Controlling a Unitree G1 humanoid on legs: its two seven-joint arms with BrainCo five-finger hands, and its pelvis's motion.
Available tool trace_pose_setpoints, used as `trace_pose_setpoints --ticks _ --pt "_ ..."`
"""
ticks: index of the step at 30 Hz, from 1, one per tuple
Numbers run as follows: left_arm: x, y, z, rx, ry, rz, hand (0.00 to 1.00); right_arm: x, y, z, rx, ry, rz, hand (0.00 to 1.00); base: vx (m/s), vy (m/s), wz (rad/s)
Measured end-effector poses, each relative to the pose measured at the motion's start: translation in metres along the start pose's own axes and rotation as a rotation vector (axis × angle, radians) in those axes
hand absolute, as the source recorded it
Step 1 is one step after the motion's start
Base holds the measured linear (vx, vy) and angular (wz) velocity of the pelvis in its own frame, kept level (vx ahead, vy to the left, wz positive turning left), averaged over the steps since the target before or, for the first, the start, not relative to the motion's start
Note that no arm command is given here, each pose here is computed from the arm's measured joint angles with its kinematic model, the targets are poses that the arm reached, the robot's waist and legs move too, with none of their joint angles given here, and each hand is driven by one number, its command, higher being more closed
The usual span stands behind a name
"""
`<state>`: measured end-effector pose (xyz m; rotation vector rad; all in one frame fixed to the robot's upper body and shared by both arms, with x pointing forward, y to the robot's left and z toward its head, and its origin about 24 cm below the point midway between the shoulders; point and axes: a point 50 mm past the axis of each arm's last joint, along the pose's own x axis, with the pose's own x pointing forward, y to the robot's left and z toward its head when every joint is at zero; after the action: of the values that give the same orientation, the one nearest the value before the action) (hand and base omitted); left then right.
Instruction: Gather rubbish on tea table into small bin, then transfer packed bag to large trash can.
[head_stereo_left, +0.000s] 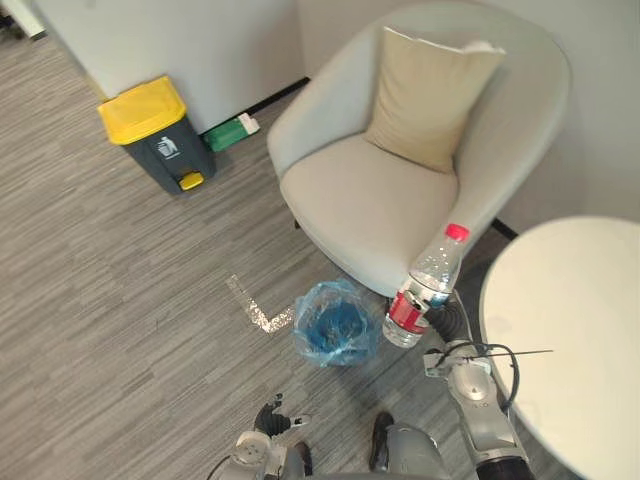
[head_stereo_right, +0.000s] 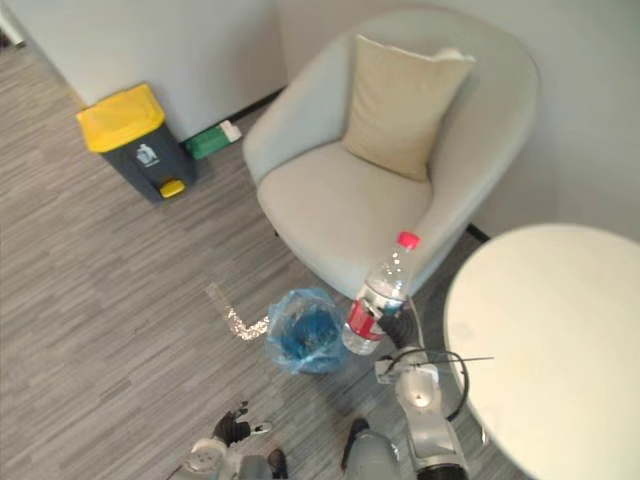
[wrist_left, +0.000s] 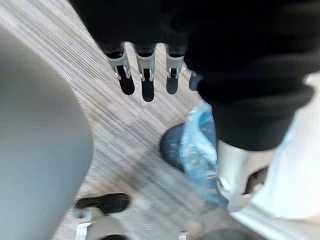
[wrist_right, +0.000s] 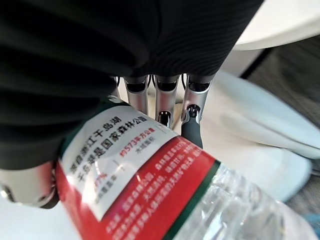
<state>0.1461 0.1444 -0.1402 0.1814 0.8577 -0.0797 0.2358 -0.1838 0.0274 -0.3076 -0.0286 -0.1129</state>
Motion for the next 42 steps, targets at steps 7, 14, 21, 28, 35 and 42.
trace_pose_setpoints --ticks 7,14,21,28,35,42 --pt "-0.001 0.009 0.002 0.013 -0.02 0.023 0.0 0.0 0.009 -0.004 0.045 0.029 -0.016 1.0 0.19 0.124 -0.17" --pt "-0.004 0.021 -0.009 0.037 0.02 0.046 0.0 -0.009 0.02 -0.015 0.06 0.097 0.009 1.0 0.1 0.035 -0.04" --pt "-0.004 0.024 -0.012 0.042 0.032 0.051 0.0 -0.015 0.028 -0.038 -0.034 0.202 0.058 1.0 0.01 -0.022 -0.01" --pt "0.001 0.036 0.008 0.045 -0.034 0.086 0.0 0.018 0.039 -0.01 -0.127 0.054 0.13 1.0 -0.12 0.011 -0.11" --pt "0.009 0.049 0.058 -0.06 -0.204 0.153 0.0 0.062 0.027 0.041 -0.221 -0.158 0.112 1.0 -0.25 0.047 -0.09" --pt "0.01 0.061 0.088 -0.126 -0.31 0.19 0.0 0.08 0.014 0.066 -0.264 -0.248 0.061 1.0 -0.2 0.059 0.0"
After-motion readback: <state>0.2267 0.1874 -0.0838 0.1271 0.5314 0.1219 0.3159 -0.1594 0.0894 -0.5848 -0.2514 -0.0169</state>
